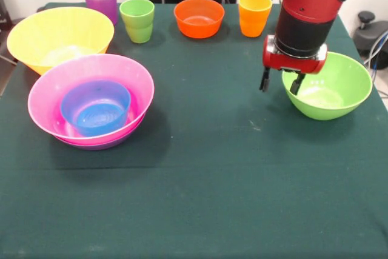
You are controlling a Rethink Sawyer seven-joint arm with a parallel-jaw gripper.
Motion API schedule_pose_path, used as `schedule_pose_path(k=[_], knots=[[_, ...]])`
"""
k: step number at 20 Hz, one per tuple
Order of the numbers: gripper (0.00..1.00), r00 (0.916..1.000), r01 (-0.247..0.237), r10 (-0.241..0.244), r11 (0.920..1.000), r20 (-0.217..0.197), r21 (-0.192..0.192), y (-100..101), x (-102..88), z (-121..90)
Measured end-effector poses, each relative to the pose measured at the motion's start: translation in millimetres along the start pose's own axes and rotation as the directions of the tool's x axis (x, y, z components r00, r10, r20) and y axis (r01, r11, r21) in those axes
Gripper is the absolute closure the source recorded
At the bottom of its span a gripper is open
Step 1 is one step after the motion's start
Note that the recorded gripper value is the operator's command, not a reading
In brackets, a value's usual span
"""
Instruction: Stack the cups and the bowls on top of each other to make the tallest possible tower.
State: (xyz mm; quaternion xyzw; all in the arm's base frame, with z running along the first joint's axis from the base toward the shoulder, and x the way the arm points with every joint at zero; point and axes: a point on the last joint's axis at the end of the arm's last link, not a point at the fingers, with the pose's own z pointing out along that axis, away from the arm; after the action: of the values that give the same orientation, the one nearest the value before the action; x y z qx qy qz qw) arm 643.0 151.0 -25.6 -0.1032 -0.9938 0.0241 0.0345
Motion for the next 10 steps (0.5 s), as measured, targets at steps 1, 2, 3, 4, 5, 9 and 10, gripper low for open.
schedule_pose_path(k=[1,2,3,4,5,9,10], knots=[[0.00,1.0000,0.001,-0.001,1.0000,0.002,0.002,1,-0.5,0],[0.00,1.0000,0.004,-0.004,1.0000,0.005,0.003,2,-0.9,0],[0.00,1.0000,0.005,-0.005,1.0000,0.007,0.003,4,-1.2,0],[0.00,0.9999,0.007,-0.007,1.0000,0.009,0.003,6,-1.5,-1],[0.00,0.9999,0.009,-0.009,1.0000,0.012,0.000,10,-1.6,-2],[0.00,0.9998,0.011,-0.011,0.9999,0.018,-0.008,20,-2.4,-5],[0.00,0.9998,0.010,-0.010,0.9999,0.019,-0.010,21,-2.7,-6]])
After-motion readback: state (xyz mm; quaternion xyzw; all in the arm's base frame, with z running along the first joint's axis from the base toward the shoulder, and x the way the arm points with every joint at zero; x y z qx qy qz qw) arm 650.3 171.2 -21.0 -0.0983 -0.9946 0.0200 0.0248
